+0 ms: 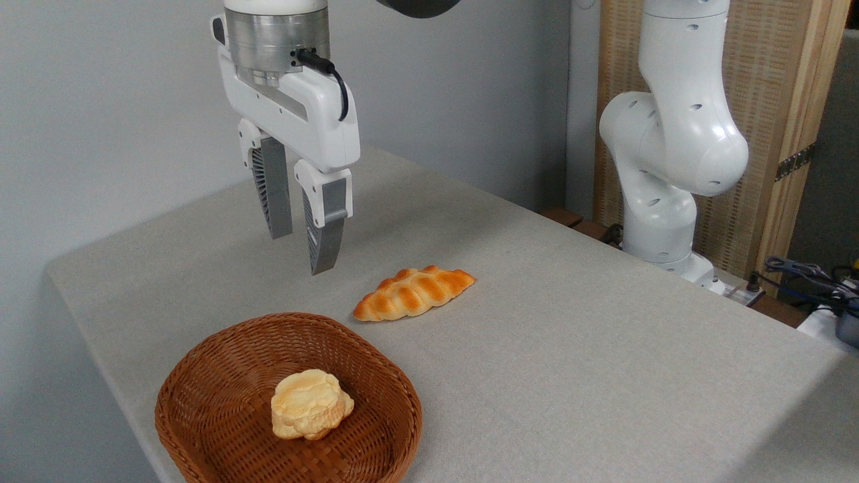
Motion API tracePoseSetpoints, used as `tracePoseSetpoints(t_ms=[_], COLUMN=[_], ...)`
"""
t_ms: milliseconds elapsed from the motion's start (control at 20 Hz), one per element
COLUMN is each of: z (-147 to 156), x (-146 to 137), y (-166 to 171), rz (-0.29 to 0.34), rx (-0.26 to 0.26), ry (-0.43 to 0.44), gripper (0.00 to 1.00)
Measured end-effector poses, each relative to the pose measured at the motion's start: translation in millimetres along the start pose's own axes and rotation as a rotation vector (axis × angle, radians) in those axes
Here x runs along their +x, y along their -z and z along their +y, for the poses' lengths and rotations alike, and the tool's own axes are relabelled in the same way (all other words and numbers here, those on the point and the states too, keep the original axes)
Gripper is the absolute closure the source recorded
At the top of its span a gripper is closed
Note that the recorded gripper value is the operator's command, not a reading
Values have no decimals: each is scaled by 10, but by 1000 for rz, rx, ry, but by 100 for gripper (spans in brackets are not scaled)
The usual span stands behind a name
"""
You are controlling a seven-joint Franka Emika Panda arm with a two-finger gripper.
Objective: Put bread into the basket
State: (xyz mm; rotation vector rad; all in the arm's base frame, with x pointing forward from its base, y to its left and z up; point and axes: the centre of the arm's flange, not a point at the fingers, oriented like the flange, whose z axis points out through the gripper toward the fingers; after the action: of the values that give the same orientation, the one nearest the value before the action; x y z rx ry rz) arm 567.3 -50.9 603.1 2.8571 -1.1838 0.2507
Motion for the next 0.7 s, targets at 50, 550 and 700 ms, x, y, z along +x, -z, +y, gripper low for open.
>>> tracePoseSetpoints(t_ms=[50, 550, 700], z=[1, -13, 34], x=[1, -84, -104], y=[0, -37, -74], rz=[0, -27, -58], rx=[0, -46, -74], ry=[0, 20, 16], gripper=[0, 0, 0])
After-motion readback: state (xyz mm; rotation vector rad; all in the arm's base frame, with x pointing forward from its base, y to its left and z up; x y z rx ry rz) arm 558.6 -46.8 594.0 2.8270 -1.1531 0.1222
